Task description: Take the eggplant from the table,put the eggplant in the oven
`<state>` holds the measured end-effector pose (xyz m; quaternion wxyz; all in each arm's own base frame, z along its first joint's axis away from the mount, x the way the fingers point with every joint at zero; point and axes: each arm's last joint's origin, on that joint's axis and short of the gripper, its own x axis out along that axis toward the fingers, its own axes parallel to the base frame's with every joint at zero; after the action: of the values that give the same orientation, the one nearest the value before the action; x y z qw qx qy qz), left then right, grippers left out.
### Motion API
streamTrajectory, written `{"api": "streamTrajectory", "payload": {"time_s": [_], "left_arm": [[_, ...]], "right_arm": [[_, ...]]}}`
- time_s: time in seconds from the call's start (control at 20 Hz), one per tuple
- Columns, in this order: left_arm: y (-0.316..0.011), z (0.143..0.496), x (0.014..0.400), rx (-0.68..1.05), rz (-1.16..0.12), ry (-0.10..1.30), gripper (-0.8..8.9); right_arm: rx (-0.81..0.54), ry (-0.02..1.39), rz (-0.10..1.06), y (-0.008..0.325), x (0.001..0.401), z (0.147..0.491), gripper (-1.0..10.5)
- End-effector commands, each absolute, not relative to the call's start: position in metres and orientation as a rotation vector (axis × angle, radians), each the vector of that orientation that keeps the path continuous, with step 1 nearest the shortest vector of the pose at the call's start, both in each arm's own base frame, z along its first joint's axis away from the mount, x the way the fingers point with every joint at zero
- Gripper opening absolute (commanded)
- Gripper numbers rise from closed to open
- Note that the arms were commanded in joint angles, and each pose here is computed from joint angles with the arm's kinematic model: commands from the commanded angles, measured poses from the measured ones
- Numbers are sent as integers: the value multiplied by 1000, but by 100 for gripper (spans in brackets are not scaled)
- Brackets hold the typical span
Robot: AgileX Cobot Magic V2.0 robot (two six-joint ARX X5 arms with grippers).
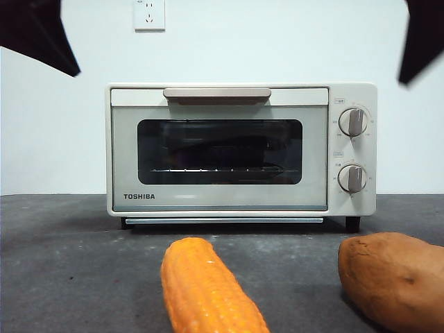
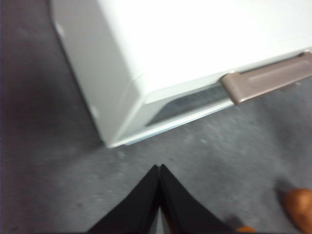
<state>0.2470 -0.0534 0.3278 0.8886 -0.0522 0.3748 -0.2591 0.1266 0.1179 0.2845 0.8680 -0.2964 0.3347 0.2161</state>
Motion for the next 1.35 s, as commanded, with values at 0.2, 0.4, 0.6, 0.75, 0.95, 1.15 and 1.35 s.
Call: {"api": "streamTrajectory", "payload": {"time_s": [0.2, 0.4, 0.6, 0.75, 0.95, 1.15, 1.35], "left_arm": [[-52, 303, 210, -97, -435, 650, 6], [-51, 261, 174, -127, -362, 541, 6], [-51, 229, 151, -191, -323, 473, 6], [-52, 225, 149, -209, -318, 519, 6], [-52, 226, 150, -212, -321, 501, 6], [-52, 226, 149, -212, -321, 502, 6], [-44, 238, 132, -191, -321, 423, 6]], "right_arm": [[-251, 703, 317, 82, 156, 268, 6], [-7, 560, 338, 61, 161, 245, 6], [31, 433, 337, 58, 153, 219, 6], [18, 447, 325, 57, 153, 215, 6], [18, 446, 325, 57, 153, 216, 6], [18, 446, 325, 57, 153, 216, 6], [19, 446, 326, 57, 153, 216, 6]]}}
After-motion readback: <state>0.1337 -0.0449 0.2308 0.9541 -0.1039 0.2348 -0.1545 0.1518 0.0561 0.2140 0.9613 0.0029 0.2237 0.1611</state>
